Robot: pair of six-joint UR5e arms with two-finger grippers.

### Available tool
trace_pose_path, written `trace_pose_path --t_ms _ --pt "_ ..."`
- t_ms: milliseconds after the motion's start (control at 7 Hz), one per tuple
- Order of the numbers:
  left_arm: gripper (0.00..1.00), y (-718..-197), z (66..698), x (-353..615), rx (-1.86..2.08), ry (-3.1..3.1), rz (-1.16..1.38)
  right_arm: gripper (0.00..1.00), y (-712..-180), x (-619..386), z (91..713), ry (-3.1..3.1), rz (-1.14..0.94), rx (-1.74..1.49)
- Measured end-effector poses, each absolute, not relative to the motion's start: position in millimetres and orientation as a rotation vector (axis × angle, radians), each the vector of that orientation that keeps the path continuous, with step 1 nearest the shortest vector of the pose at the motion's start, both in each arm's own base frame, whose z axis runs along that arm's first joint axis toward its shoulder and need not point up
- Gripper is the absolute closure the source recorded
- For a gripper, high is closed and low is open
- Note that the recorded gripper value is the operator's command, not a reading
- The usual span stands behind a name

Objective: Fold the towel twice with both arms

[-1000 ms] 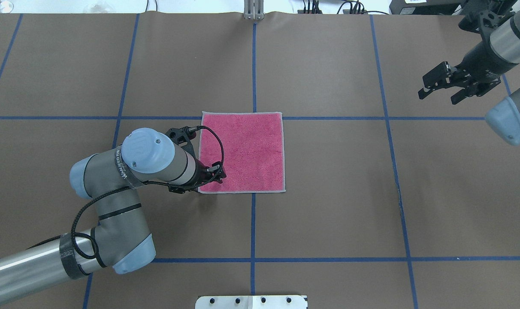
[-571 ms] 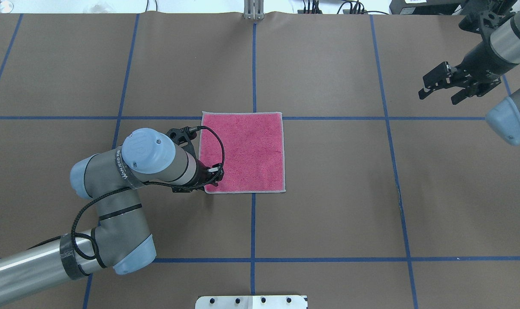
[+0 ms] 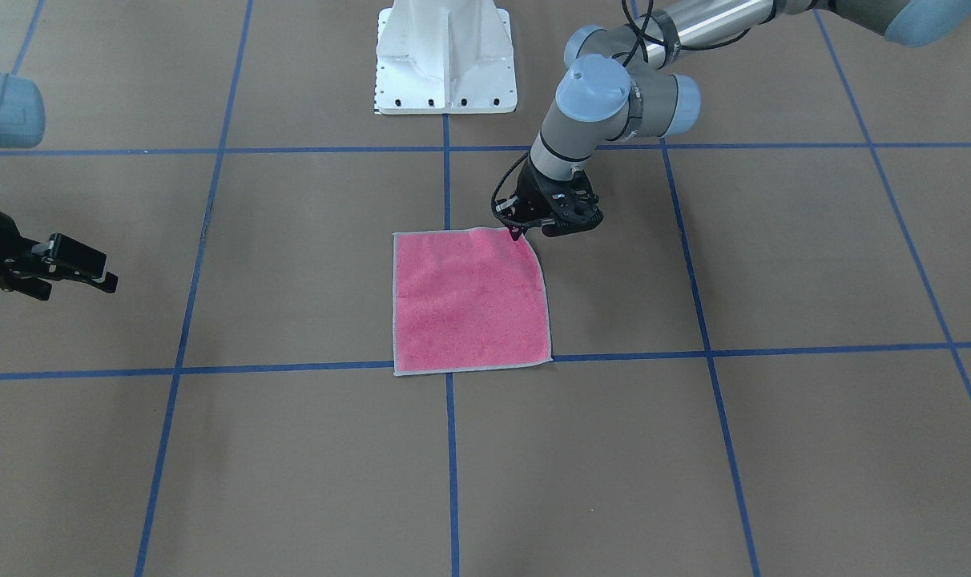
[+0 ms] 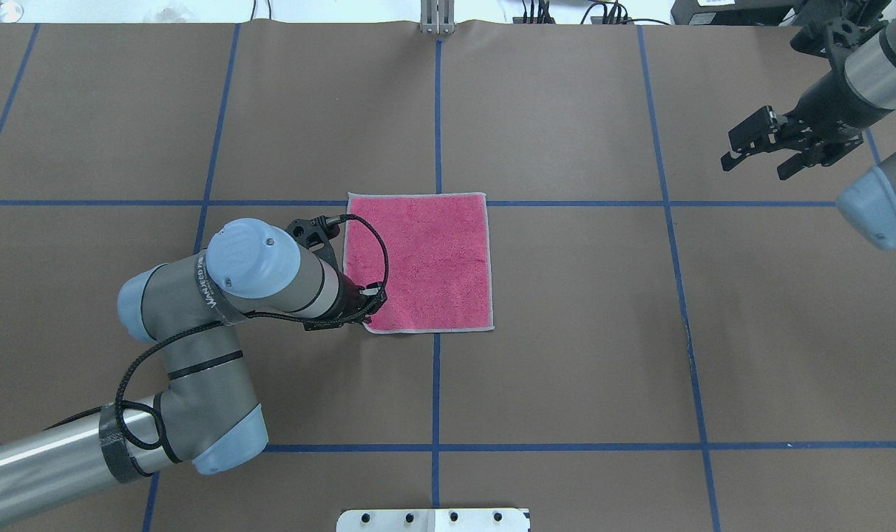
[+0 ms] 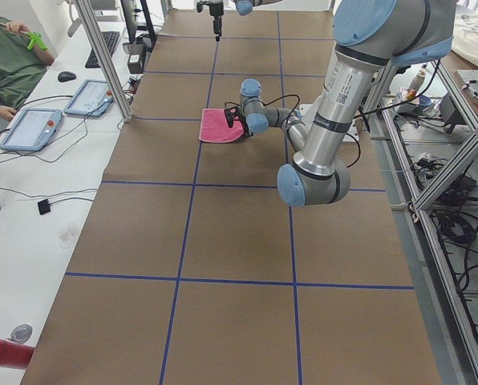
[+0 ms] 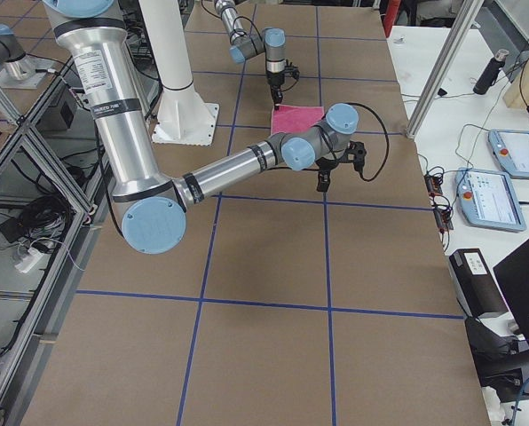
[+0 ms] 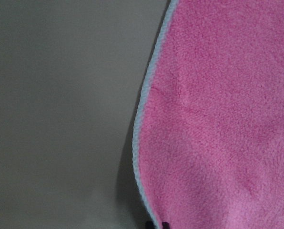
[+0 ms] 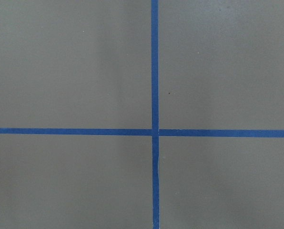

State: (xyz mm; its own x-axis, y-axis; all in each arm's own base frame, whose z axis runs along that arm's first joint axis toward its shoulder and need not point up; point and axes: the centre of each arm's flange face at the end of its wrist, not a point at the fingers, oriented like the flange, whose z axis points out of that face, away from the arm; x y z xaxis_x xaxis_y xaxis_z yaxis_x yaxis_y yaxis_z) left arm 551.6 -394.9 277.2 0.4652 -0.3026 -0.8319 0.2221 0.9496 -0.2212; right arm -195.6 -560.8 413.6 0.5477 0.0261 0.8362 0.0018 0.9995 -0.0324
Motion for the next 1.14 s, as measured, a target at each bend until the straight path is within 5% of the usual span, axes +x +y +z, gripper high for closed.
trace_pose_path --t_ms 571,1143 --pt "1.00 -400 226 548 -0.157 1.122 -0.470 0.00 -567 -202 389 -1.010 0.018 -0.010" --pt "1.00 -459 231 534 -0.166 1.106 -0.636 0.00 -555 -249 349 -1.109 0.084 -0.016"
